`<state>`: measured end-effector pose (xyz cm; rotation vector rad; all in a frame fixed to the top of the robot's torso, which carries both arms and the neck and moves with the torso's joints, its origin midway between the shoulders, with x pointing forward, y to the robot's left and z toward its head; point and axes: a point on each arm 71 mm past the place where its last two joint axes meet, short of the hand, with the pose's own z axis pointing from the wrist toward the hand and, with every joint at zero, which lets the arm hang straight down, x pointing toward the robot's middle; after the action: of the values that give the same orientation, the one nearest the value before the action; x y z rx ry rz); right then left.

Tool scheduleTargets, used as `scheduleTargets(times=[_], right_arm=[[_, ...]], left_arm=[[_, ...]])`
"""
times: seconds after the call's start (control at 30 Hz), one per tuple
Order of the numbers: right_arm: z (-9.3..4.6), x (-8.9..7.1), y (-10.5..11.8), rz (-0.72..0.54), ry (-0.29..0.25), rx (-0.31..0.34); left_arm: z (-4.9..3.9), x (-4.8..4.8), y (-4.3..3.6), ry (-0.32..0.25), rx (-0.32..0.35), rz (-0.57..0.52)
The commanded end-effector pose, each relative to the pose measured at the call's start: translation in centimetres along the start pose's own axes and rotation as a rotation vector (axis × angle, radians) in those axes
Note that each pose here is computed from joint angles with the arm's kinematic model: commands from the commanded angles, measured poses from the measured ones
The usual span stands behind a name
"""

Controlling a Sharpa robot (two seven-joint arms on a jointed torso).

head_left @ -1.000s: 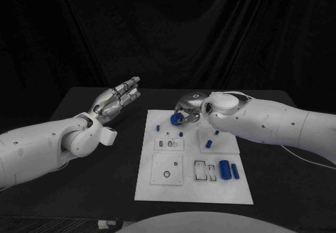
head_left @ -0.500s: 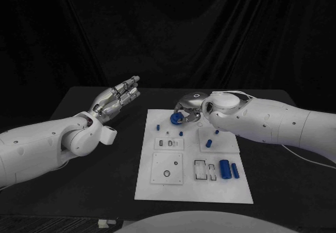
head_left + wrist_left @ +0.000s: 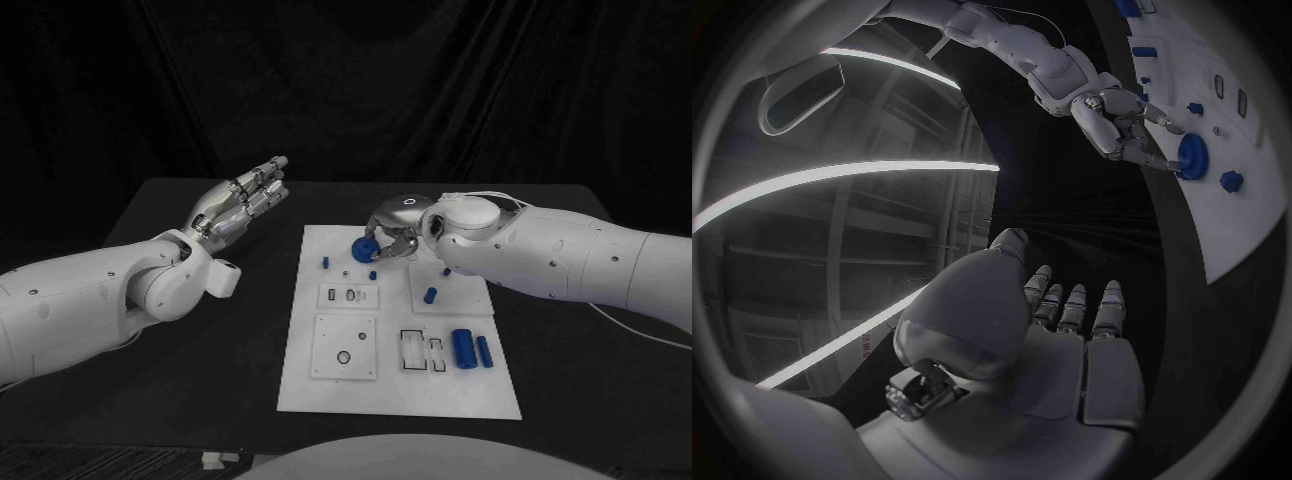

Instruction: Assemble the parts on the task board

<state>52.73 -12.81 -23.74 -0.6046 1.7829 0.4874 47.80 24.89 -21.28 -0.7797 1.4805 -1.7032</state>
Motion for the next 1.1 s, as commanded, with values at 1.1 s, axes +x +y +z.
scheduleTargets(times=[1.1], right_arm=[[-2.0, -0.1, -1.5, 0.004, -0.084, 0.008]], left_arm=[[-0.09, 0.05, 0.09, 0.007, 0.007, -0.010]])
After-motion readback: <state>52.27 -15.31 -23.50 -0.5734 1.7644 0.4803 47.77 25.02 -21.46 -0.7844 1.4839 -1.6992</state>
